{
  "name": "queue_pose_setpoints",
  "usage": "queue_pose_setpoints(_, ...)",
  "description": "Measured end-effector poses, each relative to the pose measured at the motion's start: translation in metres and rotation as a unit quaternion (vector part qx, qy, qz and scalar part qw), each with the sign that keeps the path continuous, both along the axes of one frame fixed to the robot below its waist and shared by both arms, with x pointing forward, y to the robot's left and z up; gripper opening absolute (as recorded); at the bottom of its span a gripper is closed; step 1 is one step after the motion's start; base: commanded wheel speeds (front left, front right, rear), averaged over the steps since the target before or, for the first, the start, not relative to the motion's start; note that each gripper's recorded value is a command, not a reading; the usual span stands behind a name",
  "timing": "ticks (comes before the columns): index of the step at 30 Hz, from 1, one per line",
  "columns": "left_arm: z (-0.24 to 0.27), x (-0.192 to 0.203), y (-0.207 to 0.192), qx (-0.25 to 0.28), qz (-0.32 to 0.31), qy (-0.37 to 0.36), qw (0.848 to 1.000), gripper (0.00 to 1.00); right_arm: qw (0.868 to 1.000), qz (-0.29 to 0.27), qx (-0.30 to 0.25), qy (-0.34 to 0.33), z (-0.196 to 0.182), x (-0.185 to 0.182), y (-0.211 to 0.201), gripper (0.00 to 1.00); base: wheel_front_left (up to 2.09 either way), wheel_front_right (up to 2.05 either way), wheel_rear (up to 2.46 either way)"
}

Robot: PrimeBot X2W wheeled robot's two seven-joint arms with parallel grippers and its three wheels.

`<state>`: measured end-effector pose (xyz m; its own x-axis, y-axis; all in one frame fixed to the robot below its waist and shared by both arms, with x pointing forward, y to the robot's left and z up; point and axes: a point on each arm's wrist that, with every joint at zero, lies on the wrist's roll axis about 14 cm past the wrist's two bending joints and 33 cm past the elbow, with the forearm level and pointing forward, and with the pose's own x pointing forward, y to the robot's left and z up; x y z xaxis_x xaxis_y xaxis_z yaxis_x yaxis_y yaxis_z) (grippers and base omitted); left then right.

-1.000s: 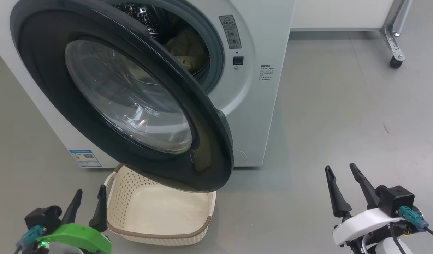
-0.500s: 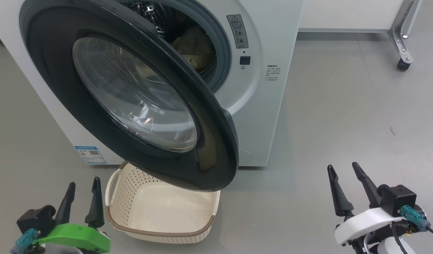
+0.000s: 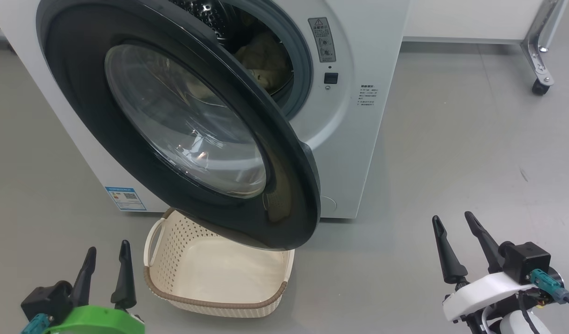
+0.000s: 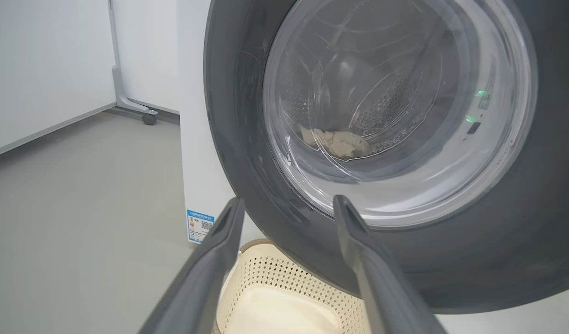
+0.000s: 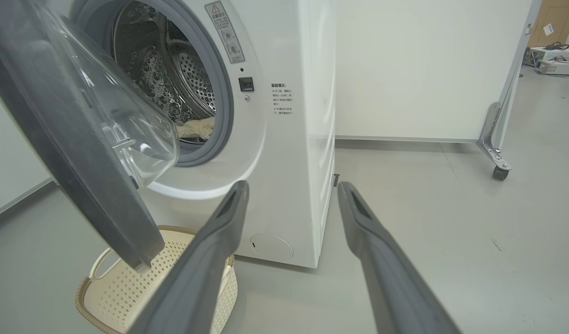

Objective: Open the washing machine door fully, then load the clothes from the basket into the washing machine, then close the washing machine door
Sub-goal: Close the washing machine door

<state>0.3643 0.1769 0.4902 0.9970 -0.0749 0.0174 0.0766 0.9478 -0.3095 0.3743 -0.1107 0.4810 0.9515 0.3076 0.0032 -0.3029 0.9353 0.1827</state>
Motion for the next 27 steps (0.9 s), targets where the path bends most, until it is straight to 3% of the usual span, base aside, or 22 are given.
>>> queue_pose_setpoints(10,-0.0005,-0.0042,0.0023,0.0,0.01,-0.002,1.0,1.0,1.0,0.001,-0.004,0.0,-0.0008,0.0013,0.001,1.0,0.0,0.0,0.0)
queue_pose_setpoints(11,0.0001,-0.0041,0.0025,0.001,0.01,-0.003,1.0,1.0,1.0,0.0,-0.003,0.0,-0.001,0.0013,0.0011,0.96,0.0,0.0,0.0)
queue_pose_setpoints(14,0.0002,-0.0038,0.0027,0.0,0.011,-0.004,1.0,1.0,1.0,-0.001,-0.002,0.001,-0.0016,0.0014,0.0009,0.11,0.0,0.0,0.0)
queue_pose_setpoints(15,0.0002,-0.0038,0.0027,0.0,0.011,-0.004,1.0,1.0,1.0,-0.001,-0.002,0.001,-0.0016,0.0014,0.0009,0.0,0.0,0.0,0.0)
queue_pose_setpoints(27,0.0006,-0.0033,0.0043,-0.001,0.018,-0.006,1.0,1.0,1.0,-0.008,0.002,0.004,-0.0028,0.0017,-0.0014,0.0,0.0,0.0,0.0)
